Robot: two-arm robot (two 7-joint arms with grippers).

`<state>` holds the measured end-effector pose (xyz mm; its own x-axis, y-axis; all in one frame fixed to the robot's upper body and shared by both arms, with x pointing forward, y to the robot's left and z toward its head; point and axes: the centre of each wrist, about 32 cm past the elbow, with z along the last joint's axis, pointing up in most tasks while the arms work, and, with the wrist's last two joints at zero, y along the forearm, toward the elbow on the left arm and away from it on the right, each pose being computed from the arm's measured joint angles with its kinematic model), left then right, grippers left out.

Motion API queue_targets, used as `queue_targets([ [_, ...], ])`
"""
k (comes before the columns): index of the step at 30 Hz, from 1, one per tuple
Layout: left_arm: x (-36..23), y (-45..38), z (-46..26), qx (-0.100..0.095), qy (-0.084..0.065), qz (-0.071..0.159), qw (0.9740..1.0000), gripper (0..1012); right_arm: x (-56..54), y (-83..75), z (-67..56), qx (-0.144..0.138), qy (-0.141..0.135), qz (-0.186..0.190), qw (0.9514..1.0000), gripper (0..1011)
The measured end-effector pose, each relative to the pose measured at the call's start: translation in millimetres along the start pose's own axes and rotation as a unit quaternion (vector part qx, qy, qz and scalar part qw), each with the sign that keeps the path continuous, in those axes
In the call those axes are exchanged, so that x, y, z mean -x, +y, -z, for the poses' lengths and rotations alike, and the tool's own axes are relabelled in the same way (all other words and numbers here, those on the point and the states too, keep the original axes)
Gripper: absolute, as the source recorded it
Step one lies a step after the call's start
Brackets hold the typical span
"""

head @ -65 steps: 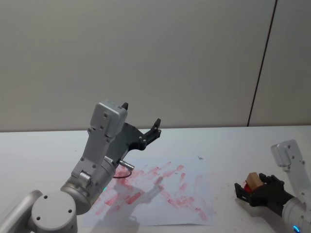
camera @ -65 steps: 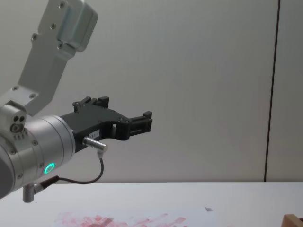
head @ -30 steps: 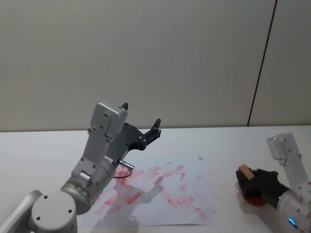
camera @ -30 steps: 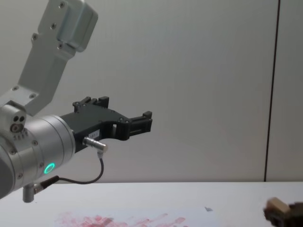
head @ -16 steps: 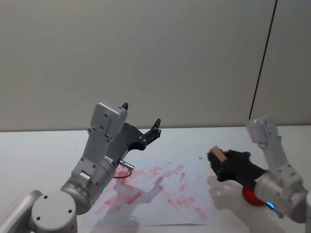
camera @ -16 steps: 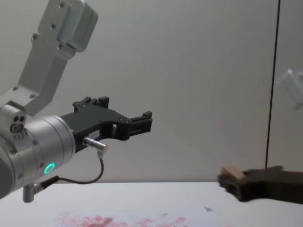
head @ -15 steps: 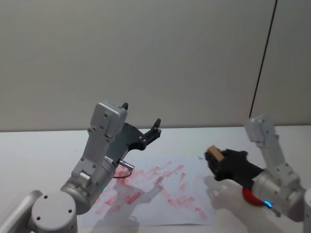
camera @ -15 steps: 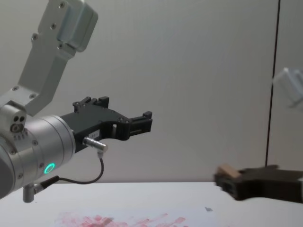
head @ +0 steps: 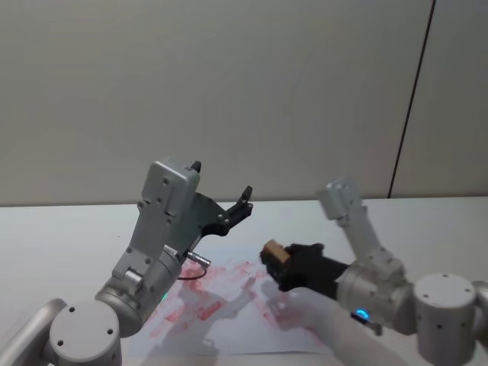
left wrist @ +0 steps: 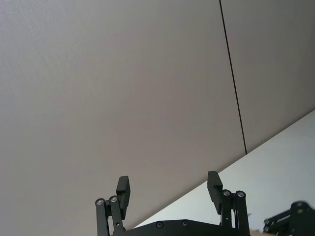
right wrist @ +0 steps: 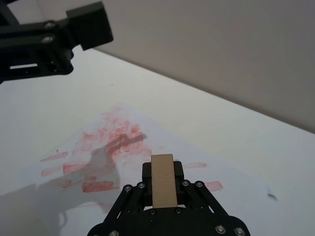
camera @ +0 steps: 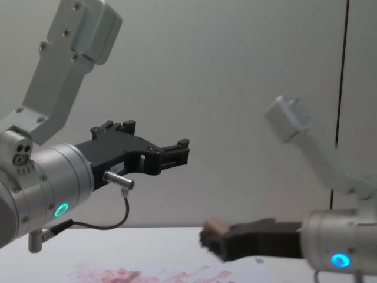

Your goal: Use the one hand to pick up the stamp and affix it onto the A4 paper.

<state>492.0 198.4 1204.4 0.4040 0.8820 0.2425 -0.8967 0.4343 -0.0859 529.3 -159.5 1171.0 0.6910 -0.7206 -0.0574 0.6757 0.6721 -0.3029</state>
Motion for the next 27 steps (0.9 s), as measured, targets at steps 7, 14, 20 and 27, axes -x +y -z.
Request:
queue_targets([
  [7,0.0,0.0,0.0,0.000,0.000,0.000,1.0000,1001,6.7,28.9,6.4,0.046,0.007,-0.032,0.9984,220],
  [14,0.0,0.0,0.0,0.000,0.000,0.000,1.0000,1001,9.8,45.9,15.8,0.085,0.002,-0.047,0.9953,220],
  [20,0.0,0.0,0.0,0.000,0.000,0.000,1.0000,1001,10.0,53.1,18.4,0.101,-0.006,-0.055,0.9934,220],
  [27,0.0,0.0,0.0,0.000,0.000,0.000,1.0000,1001,10.0,58.3,21.1,0.114,-0.015,-0.059,0.9916,220],
])
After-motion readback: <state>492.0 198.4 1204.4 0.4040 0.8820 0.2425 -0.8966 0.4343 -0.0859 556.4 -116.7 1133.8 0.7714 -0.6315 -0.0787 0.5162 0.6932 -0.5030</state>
